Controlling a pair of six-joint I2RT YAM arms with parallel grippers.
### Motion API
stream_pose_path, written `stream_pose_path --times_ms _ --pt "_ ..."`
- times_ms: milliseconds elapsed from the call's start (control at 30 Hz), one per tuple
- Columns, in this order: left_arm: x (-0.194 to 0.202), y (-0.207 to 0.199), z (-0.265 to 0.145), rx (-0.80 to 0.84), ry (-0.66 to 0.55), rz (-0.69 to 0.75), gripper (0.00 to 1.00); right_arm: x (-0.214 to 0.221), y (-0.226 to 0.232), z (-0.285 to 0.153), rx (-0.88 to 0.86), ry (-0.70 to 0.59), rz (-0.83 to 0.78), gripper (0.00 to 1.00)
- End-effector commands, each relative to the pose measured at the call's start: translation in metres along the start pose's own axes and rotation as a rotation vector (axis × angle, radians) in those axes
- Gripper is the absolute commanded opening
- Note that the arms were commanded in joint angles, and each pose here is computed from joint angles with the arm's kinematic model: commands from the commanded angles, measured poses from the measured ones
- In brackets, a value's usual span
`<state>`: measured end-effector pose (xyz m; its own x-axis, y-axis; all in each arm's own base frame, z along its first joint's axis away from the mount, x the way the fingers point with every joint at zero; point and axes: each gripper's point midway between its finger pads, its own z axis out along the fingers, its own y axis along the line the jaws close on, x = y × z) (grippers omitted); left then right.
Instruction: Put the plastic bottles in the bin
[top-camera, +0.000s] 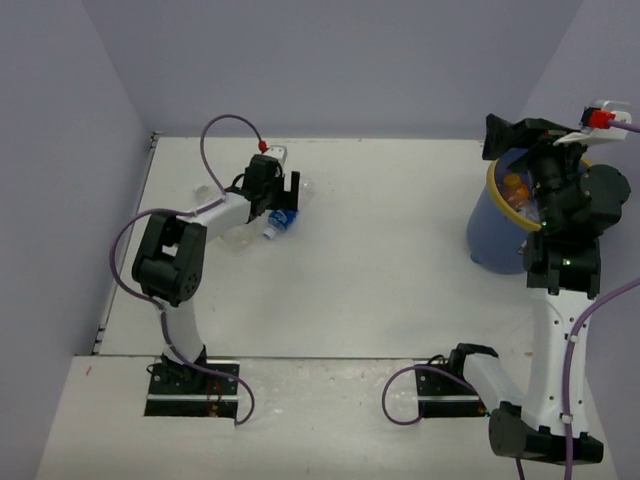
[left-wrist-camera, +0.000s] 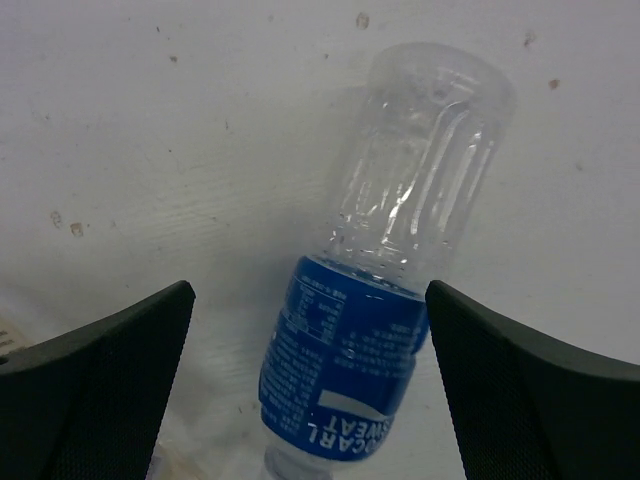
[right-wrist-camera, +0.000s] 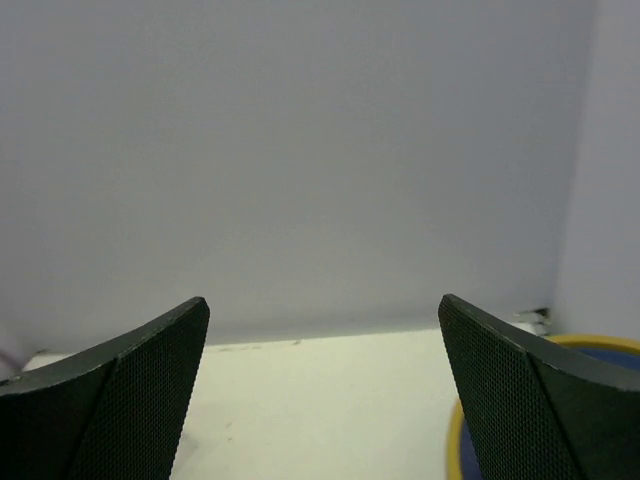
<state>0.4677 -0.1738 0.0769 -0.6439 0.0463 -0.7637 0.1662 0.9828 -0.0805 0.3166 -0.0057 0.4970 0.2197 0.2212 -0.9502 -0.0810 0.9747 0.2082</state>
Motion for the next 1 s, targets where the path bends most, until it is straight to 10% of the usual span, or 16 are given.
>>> stream_pose_path --times_ms 0,100,400,700,967 --pt "0.009 -0.001 0.018 0.035 0.082 0.040 1.00 0.037 0.043 0.000 -0.236 0.169 0.133 0.99" --pt "0.012 -0.014 0.019 0.110 0.087 0.041 0.94 0.042 0.047 0.001 -0.241 0.187 0.169 0.99" --pt "0.005 -0.030 0.001 0.208 0.055 0.031 0.27 0.054 0.071 0.000 -0.285 0.258 0.202 0.99" --pt "-0.043 -0.103 -0.137 0.617 -0.204 0.036 0.23 0.118 0.133 -0.023 -0.491 0.459 0.343 0.99" --pt "-0.004 -0.168 -0.250 0.877 -0.342 0.153 0.24 0.173 0.212 -0.066 -0.821 0.551 0.373 0.99"
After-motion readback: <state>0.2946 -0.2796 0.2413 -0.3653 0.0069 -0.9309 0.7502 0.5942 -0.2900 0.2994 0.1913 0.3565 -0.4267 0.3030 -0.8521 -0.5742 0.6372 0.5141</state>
